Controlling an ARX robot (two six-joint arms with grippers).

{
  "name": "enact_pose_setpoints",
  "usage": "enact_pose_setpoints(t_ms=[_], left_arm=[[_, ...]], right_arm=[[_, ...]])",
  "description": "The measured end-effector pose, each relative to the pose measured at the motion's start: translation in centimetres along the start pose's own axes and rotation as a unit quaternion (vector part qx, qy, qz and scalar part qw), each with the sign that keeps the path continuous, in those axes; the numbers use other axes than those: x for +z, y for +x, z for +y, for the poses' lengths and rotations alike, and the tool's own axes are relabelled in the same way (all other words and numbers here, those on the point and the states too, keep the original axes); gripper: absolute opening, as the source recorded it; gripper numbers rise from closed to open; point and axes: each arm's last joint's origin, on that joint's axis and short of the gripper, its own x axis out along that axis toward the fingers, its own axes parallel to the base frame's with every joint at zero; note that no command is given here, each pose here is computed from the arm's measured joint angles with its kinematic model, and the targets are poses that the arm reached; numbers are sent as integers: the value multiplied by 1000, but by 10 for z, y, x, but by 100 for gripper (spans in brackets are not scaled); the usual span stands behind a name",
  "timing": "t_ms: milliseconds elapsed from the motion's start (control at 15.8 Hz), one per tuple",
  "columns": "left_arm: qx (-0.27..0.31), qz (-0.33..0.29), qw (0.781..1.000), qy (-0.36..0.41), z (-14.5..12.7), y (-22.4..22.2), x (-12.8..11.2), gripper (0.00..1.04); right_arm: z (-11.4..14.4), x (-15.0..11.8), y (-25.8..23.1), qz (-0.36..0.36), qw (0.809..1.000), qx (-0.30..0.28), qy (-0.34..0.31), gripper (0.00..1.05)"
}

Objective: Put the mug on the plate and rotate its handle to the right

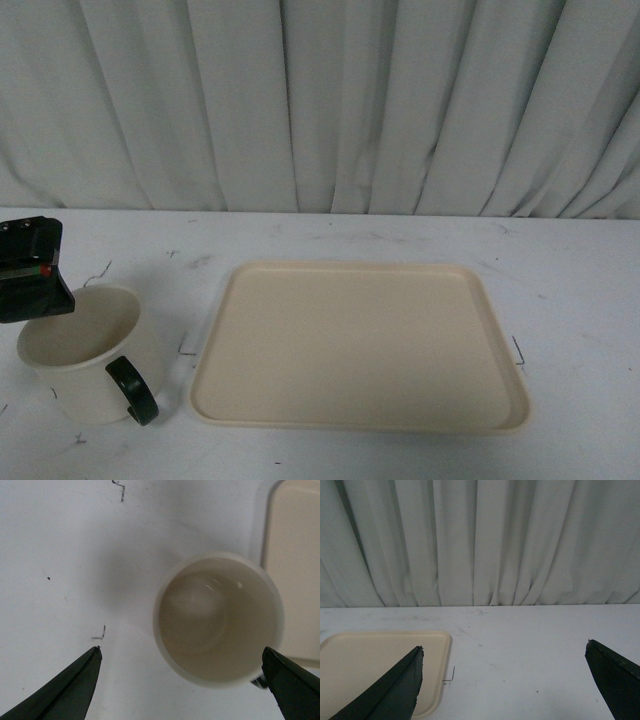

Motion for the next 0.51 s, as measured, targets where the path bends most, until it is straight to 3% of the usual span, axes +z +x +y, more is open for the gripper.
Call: enact_pose_setpoints(t_ms=[316, 506], left_arm=[[53, 40, 998, -1, 8, 50, 12, 98], [57, 47, 997, 7, 8, 57, 11, 98]], right_arm=[[0, 0, 0, 0, 1000, 0, 0, 98], [0, 0, 0, 0, 1000, 0, 0, 98]])
